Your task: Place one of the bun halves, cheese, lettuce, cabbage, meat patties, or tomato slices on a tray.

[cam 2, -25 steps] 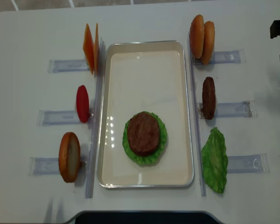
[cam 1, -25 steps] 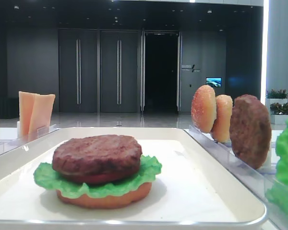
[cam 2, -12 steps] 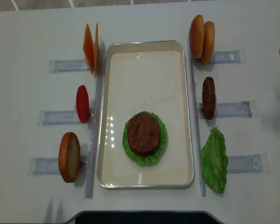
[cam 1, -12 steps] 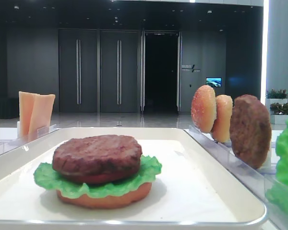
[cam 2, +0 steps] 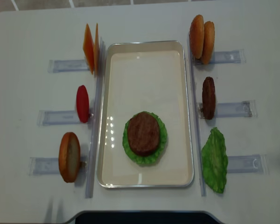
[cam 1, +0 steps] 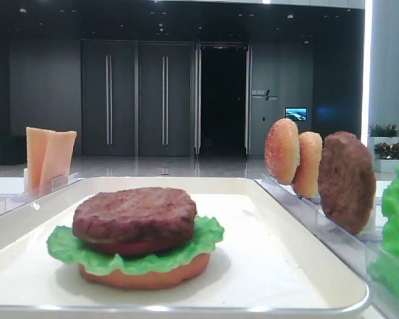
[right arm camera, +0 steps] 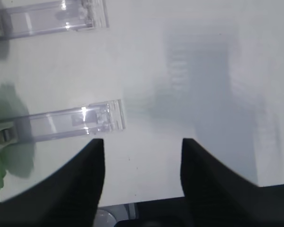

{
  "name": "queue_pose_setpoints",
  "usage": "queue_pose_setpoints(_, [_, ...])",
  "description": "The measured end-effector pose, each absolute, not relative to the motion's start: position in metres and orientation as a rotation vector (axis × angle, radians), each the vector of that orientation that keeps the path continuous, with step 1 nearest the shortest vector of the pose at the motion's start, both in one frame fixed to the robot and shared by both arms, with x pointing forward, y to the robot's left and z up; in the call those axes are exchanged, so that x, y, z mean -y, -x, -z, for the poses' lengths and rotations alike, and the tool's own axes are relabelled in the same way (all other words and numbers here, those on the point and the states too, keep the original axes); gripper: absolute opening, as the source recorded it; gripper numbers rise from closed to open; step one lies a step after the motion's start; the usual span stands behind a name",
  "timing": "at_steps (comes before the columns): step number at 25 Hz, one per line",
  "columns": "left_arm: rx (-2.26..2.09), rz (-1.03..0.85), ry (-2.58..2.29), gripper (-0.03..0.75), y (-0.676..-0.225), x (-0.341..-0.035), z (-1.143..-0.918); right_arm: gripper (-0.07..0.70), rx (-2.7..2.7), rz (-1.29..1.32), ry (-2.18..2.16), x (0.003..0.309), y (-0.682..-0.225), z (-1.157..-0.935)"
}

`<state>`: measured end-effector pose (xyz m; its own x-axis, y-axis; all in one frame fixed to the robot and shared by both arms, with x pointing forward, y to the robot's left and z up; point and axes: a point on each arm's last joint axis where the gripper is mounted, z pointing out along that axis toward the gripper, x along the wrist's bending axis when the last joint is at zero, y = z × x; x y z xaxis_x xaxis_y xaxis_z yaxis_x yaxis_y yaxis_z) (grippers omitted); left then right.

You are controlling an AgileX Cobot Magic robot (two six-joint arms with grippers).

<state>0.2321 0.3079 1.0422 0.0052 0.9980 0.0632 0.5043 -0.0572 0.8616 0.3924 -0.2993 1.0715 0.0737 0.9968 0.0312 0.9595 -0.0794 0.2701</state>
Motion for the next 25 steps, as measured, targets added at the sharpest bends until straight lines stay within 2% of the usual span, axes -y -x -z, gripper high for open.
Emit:
queue_pose_setpoints(12, [-1.567, -0.967, -1.634, 0.219, -0.232, -0.308, -1.042, 0.379, -1.837, -0.579, -1.978, 0.299, -0.307, -1.078])
queue_pose_setpoints(19, [-1.567, -0.967, -1.634, 0.219, -0.232, -0.308, -1.042, 0.378, -1.764, -0.684, -1.889, 0.298, -0.273, -1.064])
queue_pose_setpoints(25, [-1.567, -0.967, -1.634, 0.219, -0.232, -0.308, -1.042, 0.378, -1.697, -0.765, -1.783, 0.299, -0.261, -1.054])
